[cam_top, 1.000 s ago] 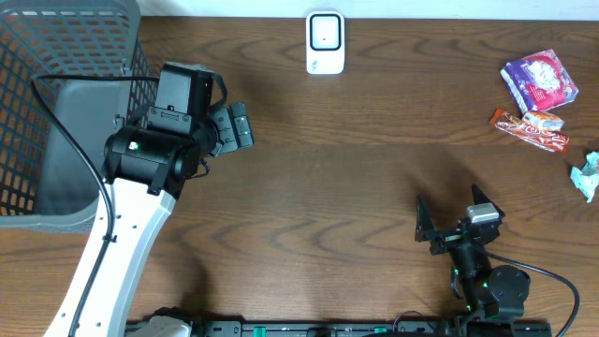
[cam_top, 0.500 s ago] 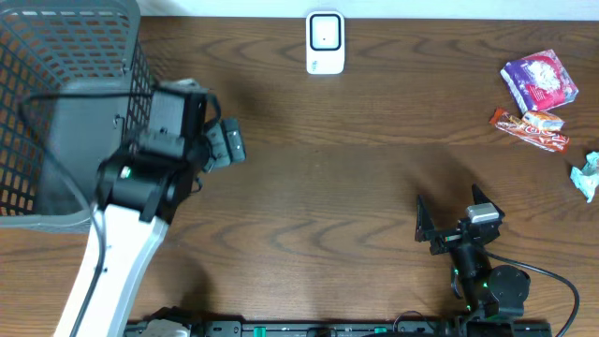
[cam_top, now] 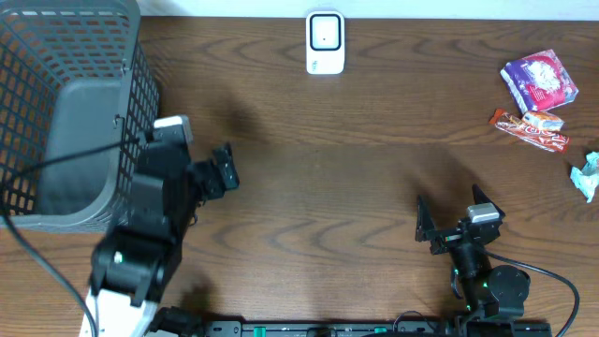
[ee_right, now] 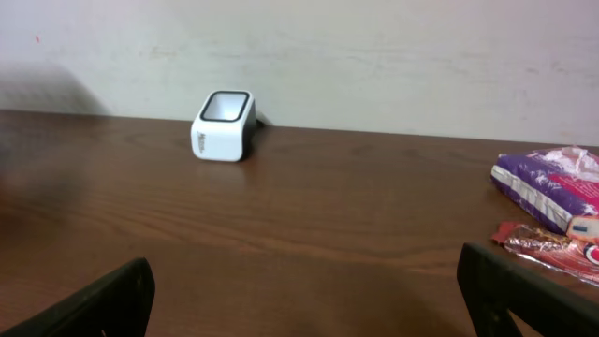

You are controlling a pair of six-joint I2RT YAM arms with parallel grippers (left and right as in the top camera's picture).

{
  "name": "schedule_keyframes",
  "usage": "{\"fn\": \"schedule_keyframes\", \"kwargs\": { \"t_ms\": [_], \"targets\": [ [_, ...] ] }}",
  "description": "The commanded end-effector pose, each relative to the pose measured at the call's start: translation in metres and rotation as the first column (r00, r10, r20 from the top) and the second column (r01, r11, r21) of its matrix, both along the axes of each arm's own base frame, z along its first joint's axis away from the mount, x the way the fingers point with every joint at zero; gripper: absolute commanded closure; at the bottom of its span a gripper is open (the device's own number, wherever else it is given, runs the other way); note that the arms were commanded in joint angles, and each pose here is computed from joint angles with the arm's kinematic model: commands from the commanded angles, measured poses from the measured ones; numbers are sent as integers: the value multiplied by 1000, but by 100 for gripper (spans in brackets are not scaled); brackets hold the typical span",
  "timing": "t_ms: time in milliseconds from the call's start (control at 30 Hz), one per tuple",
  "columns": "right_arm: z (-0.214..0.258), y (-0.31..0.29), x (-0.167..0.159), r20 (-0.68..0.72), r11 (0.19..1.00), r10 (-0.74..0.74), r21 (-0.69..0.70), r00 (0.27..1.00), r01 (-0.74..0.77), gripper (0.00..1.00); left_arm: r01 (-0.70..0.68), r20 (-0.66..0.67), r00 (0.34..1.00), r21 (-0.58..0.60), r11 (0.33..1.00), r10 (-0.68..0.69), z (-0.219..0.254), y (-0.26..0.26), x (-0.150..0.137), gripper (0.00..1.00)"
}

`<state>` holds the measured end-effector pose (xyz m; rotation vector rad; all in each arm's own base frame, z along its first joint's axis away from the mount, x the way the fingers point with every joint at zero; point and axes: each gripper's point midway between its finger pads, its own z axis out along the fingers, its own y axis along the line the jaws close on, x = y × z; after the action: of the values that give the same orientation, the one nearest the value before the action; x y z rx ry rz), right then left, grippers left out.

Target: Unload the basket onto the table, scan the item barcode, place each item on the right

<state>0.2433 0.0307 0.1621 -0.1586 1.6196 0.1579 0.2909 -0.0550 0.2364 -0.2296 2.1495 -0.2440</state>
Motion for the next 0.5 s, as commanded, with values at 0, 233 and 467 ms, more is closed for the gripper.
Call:
{"fn": "schedule_keyframes", "kwargs": {
  "t_ms": [0,233,467],
  "targets": [
    [-1,0,0,2,1000,-1,-8,1000,1,1,-2,95,996,-5,1000,3,-3,5,-9,2],
    [-1,0,0,1,1000,-1,-8,1000,1,1,-31,288,957,-59,998,46,-6,19,-28,2],
    [-1,0,0,1,1000,-1,-8,1000,1,1,-83,359,927,-79,993,106,-15,39,-50,2]
  ]
}}
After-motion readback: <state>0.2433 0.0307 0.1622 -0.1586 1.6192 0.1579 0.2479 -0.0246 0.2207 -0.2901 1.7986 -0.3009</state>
